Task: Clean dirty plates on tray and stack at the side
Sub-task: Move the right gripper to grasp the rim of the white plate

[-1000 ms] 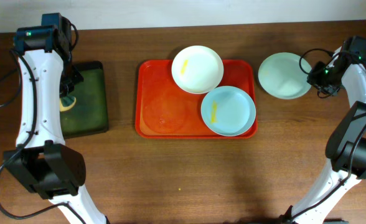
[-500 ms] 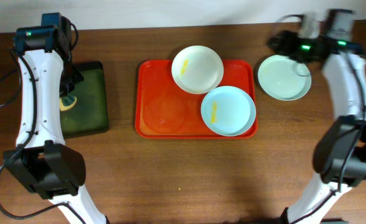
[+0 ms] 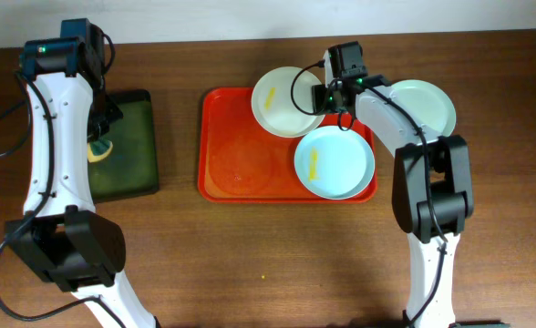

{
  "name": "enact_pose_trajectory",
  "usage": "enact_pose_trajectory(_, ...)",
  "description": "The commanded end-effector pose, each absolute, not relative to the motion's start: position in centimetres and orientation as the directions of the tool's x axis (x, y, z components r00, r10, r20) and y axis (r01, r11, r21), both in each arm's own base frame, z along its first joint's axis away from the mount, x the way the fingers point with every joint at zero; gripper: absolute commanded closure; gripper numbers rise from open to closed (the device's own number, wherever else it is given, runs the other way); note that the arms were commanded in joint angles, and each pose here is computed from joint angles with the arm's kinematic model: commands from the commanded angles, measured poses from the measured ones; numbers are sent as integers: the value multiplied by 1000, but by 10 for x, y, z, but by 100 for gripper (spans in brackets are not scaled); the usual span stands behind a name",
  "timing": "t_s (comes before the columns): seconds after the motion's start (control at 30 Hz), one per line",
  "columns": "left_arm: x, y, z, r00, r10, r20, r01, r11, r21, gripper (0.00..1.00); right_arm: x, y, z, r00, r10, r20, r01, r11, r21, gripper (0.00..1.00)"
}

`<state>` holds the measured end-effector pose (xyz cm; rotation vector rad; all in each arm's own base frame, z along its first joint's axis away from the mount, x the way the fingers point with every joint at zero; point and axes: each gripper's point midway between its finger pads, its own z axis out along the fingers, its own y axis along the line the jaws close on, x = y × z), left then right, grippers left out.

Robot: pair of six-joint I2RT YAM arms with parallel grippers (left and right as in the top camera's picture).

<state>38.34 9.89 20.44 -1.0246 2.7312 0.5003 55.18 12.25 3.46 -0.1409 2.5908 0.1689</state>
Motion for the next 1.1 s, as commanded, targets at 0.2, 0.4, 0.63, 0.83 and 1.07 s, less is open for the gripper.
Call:
enact_pose_trajectory(0.2, 383, 99, 202, -740, -611, -281, -671, 697, 251, 100, 558, 127, 26, -844, -66, -532, -139, 985, 99, 61)
enact_pose_trajectory(0.4, 383, 99, 202, -740, -611, -281, -671, 697, 251, 100, 557, 127, 17, -854, -47, -517, -122, 986, 110, 66)
enact_pose_trajectory(0.63, 384, 99, 202, -739, -611, -283, -672, 697, 250, 100, 552, 153, 21, -858, -51, -511, -187, 958, 218, 96)
enact_pose_trajectory(0.83, 384, 99, 202, -739, -611, -282, -672, 698, 248, 100, 525, 219, 36, -874, -115, -473, -333, 850, 409, 96)
enact_pose_trajectory(1.07, 384, 95, 200, -740, -616, -271, -671, 704, 232, 100, 497, 226, 20, -908, -174, -381, -312, 888, 337, 85)
